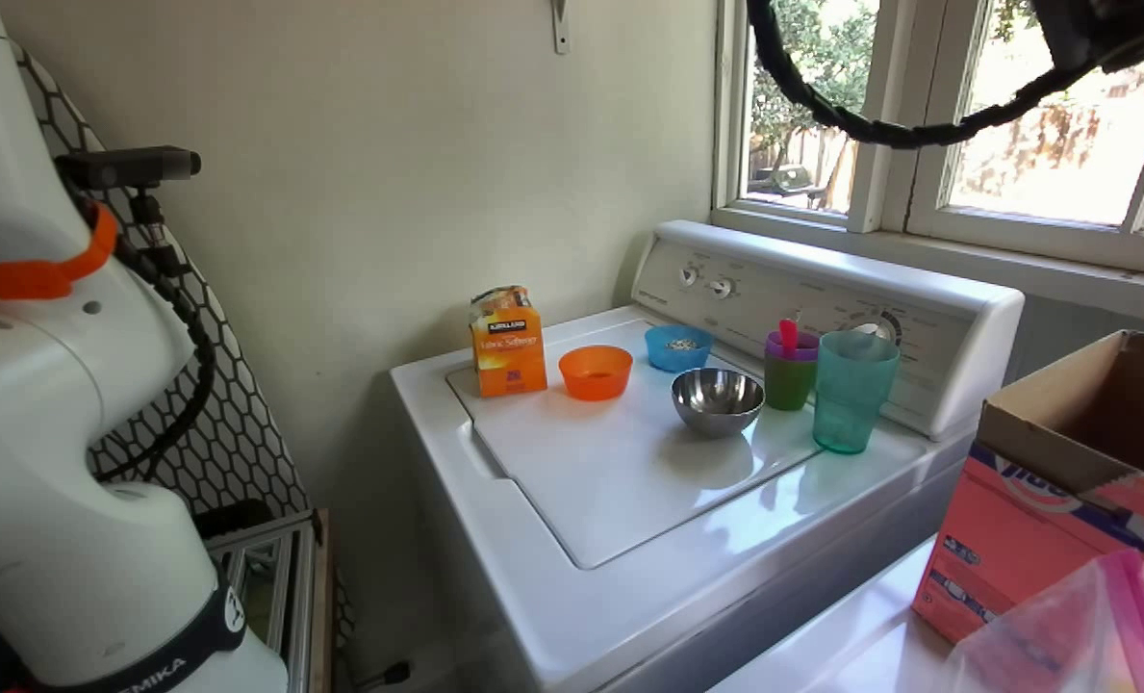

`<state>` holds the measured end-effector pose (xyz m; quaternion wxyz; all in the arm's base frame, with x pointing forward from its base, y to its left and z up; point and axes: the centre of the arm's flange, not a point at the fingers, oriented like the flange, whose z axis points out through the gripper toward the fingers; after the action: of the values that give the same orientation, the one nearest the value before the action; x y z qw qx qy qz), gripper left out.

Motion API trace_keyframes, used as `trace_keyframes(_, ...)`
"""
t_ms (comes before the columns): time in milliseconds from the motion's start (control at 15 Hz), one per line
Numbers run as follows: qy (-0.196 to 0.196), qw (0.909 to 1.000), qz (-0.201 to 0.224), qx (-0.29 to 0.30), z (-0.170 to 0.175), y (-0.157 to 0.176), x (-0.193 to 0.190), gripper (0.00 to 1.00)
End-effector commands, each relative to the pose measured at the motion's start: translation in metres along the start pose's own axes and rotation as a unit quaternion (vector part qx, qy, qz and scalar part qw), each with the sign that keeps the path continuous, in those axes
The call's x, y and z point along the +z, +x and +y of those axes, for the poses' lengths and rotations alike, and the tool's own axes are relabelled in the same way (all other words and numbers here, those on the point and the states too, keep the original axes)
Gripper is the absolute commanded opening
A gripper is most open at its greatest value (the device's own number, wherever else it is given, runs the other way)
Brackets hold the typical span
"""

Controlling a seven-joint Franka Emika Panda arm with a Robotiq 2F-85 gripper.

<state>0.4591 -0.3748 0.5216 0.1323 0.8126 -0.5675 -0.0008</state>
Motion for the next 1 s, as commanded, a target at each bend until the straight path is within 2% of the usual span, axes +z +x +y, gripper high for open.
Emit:
trace_keyframes(0, -0.012, 0.9999, 0.002, -0.007, 0.016, -0.007, -0.015, 0.02)
trace_keyframes(200, -0.034, 0.9991, 0.025, -0.011, 0.026, -0.009, -0.022, 0.02)
trace_keyframes(333, -0.024, 0.9986, 0.047, -0.001, 0.026, -0.006, -0.025, 0.02)
trace_keyframes(467, -0.009, 0.9986, 0.051, -0.001, 0.022, -0.004, -0.025, 0.02)
trace_keyframes(533, -0.007, 0.9985, 0.053, 0.010, 0.019, -0.002, -0.025, 0.02)
trace_keyframes(600, -0.013, 0.9990, 0.043, 0.000, 0.021, 0.002, -0.029, 0.08)
trace_keyframes(733, -0.011, 0.9989, 0.046, 0.003, 0.020, 0.003, -0.029, 0.08)
trace_keyframes(800, -0.011, 0.9989, 0.046, 0.003, 0.020, 0.003, -0.029, 0.02)
trace_keyframes(933, -0.016, 0.9994, 0.030, 0.006, 0.015, 0.012, -0.024, 0.02)
